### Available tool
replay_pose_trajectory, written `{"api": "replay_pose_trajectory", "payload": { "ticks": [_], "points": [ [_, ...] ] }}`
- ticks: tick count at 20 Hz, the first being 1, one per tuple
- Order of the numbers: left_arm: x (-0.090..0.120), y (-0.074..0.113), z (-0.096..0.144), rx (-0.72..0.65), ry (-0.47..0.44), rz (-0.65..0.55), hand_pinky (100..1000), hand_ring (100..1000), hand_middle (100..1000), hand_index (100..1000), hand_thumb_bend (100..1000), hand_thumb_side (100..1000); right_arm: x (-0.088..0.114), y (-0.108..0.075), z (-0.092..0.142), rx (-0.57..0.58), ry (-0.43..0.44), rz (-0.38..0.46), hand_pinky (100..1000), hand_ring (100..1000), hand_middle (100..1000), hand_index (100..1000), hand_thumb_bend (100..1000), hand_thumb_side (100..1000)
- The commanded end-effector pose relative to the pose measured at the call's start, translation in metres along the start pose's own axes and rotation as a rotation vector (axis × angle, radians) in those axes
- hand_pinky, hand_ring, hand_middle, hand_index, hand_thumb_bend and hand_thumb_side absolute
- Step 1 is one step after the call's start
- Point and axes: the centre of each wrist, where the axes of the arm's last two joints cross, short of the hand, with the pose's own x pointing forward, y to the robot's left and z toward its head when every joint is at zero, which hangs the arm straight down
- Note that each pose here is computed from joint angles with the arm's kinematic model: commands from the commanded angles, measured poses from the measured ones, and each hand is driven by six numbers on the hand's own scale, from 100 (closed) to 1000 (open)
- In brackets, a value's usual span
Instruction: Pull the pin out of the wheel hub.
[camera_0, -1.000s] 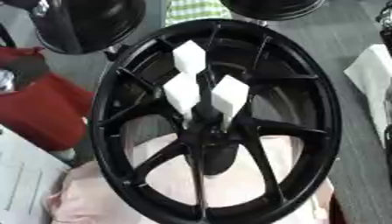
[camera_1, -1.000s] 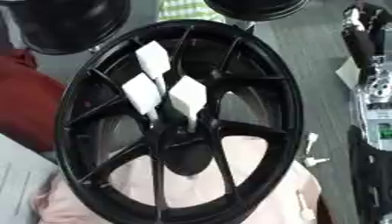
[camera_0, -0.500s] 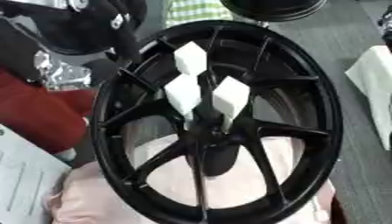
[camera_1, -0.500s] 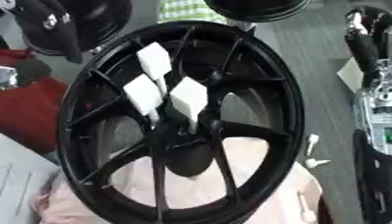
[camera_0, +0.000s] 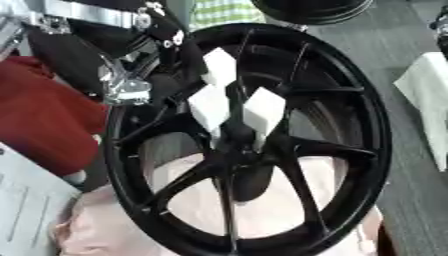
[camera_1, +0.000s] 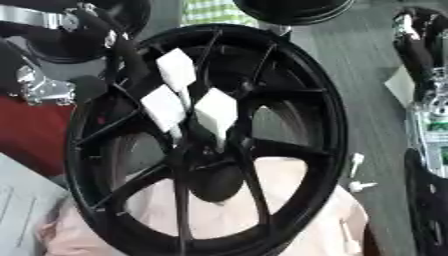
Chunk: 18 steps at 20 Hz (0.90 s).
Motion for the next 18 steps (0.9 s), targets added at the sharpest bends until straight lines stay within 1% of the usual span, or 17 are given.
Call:
{"api": "replay_pose_trajectory", "payload": {
  "ticks": [1,2,4,7,12,18],
  "points": [
    [0.0024,0.0094,0.0031,-0.017,-0.035,-0.035,676,612,743,888,128,658,0.0078,0.0003,-0.0046,0.011,-0.031,0.009,877,823,583,751,100,539],
    [0.0022,0.0093,0.0026,-0.016,-0.041,-0.034,684,659,749,888,150,649,0.0078,0.0009,-0.0047,0.015,-0.031,0.009,877,823,583,751,100,539],
    [0.0018,0.0094,0.0025,-0.013,-0.051,-0.036,696,717,754,884,175,620,0.0078,0.0024,-0.0047,0.024,-0.031,0.009,877,823,582,751,100,539],
    [0.0007,0.0092,0.0027,-0.012,-0.052,-0.043,695,715,749,873,190,591,0.0078,0.0045,-0.0047,0.039,-0.032,0.01,877,824,582,752,100,538],
    [-0.002,0.0075,0.0021,-0.016,-0.043,-0.049,704,734,738,862,195,590,0.0082,0.0066,-0.0049,0.048,-0.034,0.007,878,824,582,752,100,538],
    [-0.005,0.0051,-0.0019,-0.022,-0.04,-0.04,696,729,738,855,186,574,0.0091,0.0101,-0.0054,0.063,-0.038,0.0,879,824,583,753,100,538]
  ]
}}
